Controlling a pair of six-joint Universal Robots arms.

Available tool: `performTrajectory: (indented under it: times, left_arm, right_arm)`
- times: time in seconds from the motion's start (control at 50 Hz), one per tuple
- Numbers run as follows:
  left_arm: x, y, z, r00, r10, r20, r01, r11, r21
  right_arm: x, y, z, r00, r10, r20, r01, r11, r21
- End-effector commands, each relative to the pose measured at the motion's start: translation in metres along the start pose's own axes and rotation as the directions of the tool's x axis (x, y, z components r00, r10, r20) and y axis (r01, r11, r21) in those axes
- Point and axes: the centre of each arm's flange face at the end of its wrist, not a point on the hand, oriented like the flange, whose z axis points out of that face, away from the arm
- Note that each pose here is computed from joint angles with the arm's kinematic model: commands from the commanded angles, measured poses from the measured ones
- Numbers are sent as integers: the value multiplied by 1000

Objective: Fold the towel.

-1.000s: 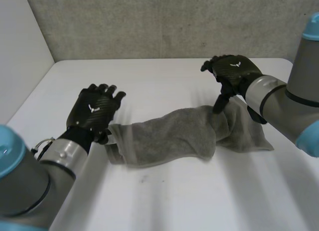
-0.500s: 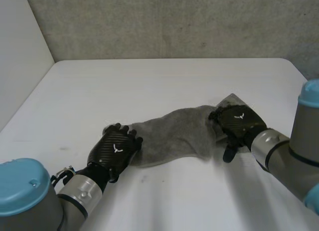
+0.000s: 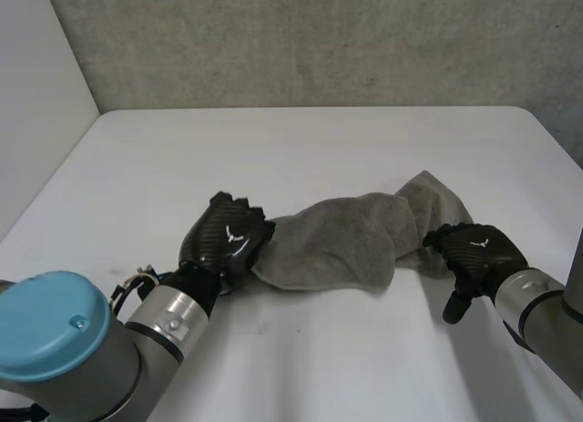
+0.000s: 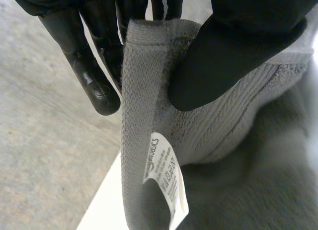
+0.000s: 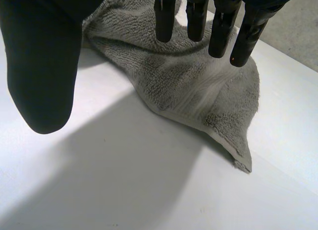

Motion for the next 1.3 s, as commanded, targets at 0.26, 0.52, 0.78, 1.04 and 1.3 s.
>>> performTrajectory:
  times: [0.26,0.52,0.78,1.04,1.3]
  left_arm:
    - [-54,-6,18,964,-208,163,207,978,25]
    - [-66,6,22,957,-207,203,212,977,0]
    - [-65,7,22,957,-208,202,212,977,-2]
    - [-79,10,17,953,-205,223,220,974,-46]
    - [-71,32,10,957,-261,126,288,903,-319]
  right_arm:
    - [6,5,50,993,-115,-23,117,991,59]
    - [10,-3,80,993,-112,-28,115,989,89]
    - [23,-23,88,991,-115,-75,125,981,146]
    - [82,-106,12,950,-222,-219,259,952,160]
    - [62,-76,-6,868,-494,40,495,857,-142]
